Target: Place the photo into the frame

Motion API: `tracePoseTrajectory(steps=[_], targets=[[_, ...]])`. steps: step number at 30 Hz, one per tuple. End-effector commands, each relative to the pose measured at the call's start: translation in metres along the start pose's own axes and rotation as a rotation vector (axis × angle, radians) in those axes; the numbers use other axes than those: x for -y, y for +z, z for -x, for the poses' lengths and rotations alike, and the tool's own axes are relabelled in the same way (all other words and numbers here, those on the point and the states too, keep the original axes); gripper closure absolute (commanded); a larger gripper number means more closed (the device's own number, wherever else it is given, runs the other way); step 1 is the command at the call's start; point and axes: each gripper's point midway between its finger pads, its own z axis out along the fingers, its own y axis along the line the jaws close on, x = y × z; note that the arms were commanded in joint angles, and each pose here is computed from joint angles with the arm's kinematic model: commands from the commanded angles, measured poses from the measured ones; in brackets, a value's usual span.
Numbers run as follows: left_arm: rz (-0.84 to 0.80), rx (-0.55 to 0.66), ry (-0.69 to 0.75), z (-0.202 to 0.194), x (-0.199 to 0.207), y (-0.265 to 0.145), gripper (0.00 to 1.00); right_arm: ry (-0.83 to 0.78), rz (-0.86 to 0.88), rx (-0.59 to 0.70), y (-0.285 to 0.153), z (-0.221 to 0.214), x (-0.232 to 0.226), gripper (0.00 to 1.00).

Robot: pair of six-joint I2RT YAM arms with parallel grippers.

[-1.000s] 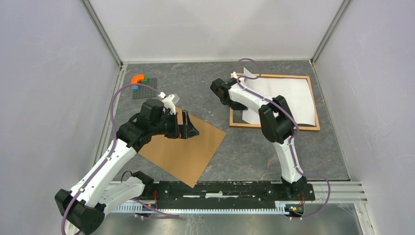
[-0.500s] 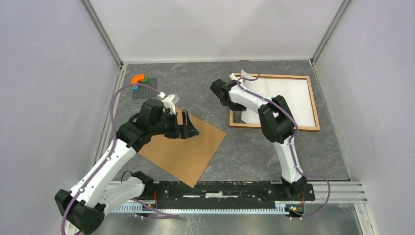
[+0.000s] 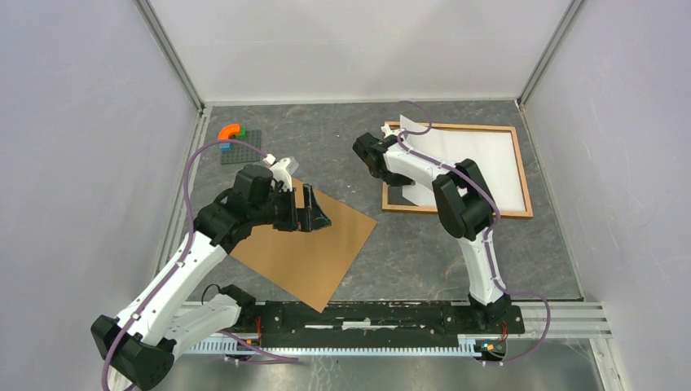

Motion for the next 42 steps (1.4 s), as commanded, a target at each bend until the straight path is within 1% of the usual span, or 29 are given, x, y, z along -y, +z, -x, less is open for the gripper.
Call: tracePoseTrajectory(steps=[1,6,9,11,12,14,15,17,18,19,20,22,23,26,28,29,31,33,34,37,38,39,42], targets=[[-0.042,0.053,0.058,0.014,0.013,-0.011,0.0,0.028,0.06,0.061,-0.018,0.024,0.006,0.7],[-0.023,0.063,0.063,0.016,0.011,-0.013,0.0,-0.022,0.214,0.068,-0.044,0.039,-0.01,0.47],[0.001,0.076,0.064,0.017,0.007,-0.016,0.0,-0.055,0.339,0.077,-0.068,0.047,-0.016,0.26],[0.027,0.089,0.066,0.017,0.003,-0.019,0.0,-0.067,0.471,0.115,-0.088,0.051,-0.021,0.17],[0.042,0.096,0.066,0.017,0.0,-0.021,0.0,-0.08,0.564,0.137,-0.101,0.052,-0.027,0.13],[0.082,0.101,0.063,0.015,-0.008,-0.021,0.0,-0.103,0.807,0.213,-0.14,0.056,-0.041,0.12],[0.102,0.097,0.061,0.013,-0.013,-0.021,0.0,-0.108,0.952,0.266,-0.168,0.061,-0.046,0.12],[0.138,0.086,0.05,0.009,-0.022,-0.019,0.0,-0.128,1.175,0.36,-0.213,0.056,-0.051,0.1],[0.157,0.079,0.034,0.006,-0.026,-0.017,0.0,-0.139,1.267,0.404,-0.231,0.049,-0.051,0.04],[0.179,0.073,0.015,0.002,-0.032,-0.015,0.0,-0.163,1.354,0.419,-0.243,0.037,-0.055,0.02],[0.199,0.066,-0.015,-0.003,-0.037,-0.012,0.0,-0.191,1.452,0.418,-0.252,0.021,-0.06,0.02],[0.249,0.035,-0.089,-0.017,-0.051,-0.004,0.0,-0.237,1.543,0.359,-0.25,-0.007,-0.069,0.02],[0.293,0.019,-0.143,-0.026,-0.061,0.0,0.0,-0.262,1.561,0.325,-0.245,-0.02,-0.074,0.02],[0.424,-0.041,-0.276,-0.054,-0.088,0.008,0.0,-0.321,1.574,0.296,-0.229,-0.042,-0.083,0.02],[0.512,-0.069,-0.353,-0.072,-0.104,0.009,0.0,-0.358,1.541,0.272,-0.215,-0.048,-0.089,0.02],[0.545,-0.078,-0.391,-0.081,-0.11,0.01,0.0,-0.379,1.499,0.241,-0.203,-0.052,-0.092,0.02],[0.584,-0.094,-0.461,-0.096,-0.117,0.013,0.0,-0.373,1.425,0.19,-0.186,-0.058,-0.092,0.02],[0.574,-0.098,-0.501,-0.104,-0.119,0.02,0.0,-0.294,1.341,0.162,-0.169,-0.06,-0.085,0.02],[0.576,-0.098,-0.521,-0.109,-0.122,0.024,0.0,-0.231,1.326,0.161,-0.164,-0.06,-0.083,0.02],[0.581,-0.093,-0.582,-0.12,-0.127,0.033,0.0,-0.056,1.344,0.121,-0.151,-0.071,-0.072,0.02],[0.586,-0.09,-0.599,-0.123,-0.13,0.035,0.0,0.0,1.345,0.1,-0.144,-0.076,-0.068,0.05],[0.592,-0.079,-0.612,-0.125,-0.133,0.036,0.0,0.038,1.352,0.092,-0.14,-0.079,-0.065,0.07],[0.641,-0.062,-0.648,-0.134,-0.144,0.036,0.0,0.123,1.358,0.074,-0.129,-0.088,-0.057,0.08]])
